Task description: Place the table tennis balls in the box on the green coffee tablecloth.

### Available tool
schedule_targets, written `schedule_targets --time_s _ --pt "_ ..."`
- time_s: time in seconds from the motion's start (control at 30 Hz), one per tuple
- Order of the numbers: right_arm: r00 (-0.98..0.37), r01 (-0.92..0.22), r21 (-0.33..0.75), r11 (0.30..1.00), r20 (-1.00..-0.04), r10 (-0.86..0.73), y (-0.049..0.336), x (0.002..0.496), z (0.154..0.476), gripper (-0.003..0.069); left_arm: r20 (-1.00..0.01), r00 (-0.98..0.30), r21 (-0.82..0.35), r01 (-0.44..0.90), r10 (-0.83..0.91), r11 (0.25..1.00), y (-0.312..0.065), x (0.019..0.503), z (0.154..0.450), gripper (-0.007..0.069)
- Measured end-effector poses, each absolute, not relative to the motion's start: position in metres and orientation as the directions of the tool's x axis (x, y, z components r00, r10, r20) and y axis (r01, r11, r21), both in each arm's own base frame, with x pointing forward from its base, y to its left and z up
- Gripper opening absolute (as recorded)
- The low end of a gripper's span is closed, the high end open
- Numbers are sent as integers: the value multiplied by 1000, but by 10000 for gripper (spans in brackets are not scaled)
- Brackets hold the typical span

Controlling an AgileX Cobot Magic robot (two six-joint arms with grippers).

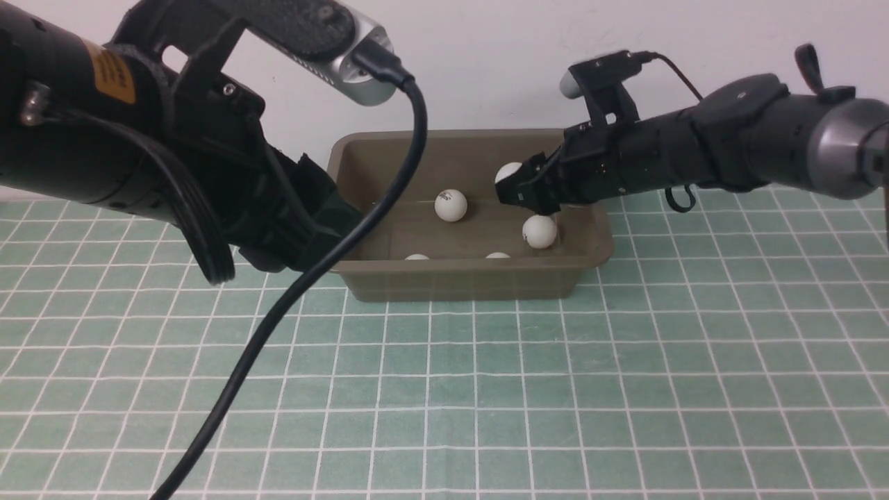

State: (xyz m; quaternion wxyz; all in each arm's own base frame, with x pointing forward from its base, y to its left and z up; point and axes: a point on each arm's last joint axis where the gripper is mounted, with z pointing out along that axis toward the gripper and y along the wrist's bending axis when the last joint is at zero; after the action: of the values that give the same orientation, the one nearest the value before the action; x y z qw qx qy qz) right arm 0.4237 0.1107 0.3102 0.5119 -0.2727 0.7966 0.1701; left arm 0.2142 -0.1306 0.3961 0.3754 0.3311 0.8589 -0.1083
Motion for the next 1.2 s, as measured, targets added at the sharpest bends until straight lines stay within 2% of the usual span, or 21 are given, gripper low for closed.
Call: schedule_targets --time_s 0.1,0.2,0.47,0.63,0.8,0.93,1.0,1.1,1.2 --pt "-281 -569 -65 820 -921 -269 88 414 338 464 -717 -499 63 650 487 757 -131 214 396 426" --pt "-233 -474 -145 868 -930 -283 47 391 382 447 -717 -499 63 650 487 757 -131 214 396 426" --pt "-228 -296 -240 925 -922 -312 -8 343 434 442 -717 -499 63 650 487 757 -131 214 396 426" --pt "-268 -165 -286 944 -908 -321 -30 295 466 442 -717 -498 63 650 487 757 -131 214 396 426" --pt "-250 -121 -315 941 -908 -336 -26 238 487 442 -722 -494 64 649 484 758 -131 215 397 426" --pt "-227 -121 -310 943 -916 -331 -16 188 481 441 -724 -493 63 649 482 758 -131 215 397 426" --pt "-228 -132 -337 932 -905 -359 -11 165 466 441 -724 -493 63 649 482 758 -131 215 397 426" --pt "-261 -166 -385 908 -871 -417 -5 135 419 441 -724 -493 63 649 482 758 -131 215 397 426" --pt "-256 -153 -374 915 -879 -402 -1 112 374 441 -724 -493 63 649 482 758 -131 215 397 426"
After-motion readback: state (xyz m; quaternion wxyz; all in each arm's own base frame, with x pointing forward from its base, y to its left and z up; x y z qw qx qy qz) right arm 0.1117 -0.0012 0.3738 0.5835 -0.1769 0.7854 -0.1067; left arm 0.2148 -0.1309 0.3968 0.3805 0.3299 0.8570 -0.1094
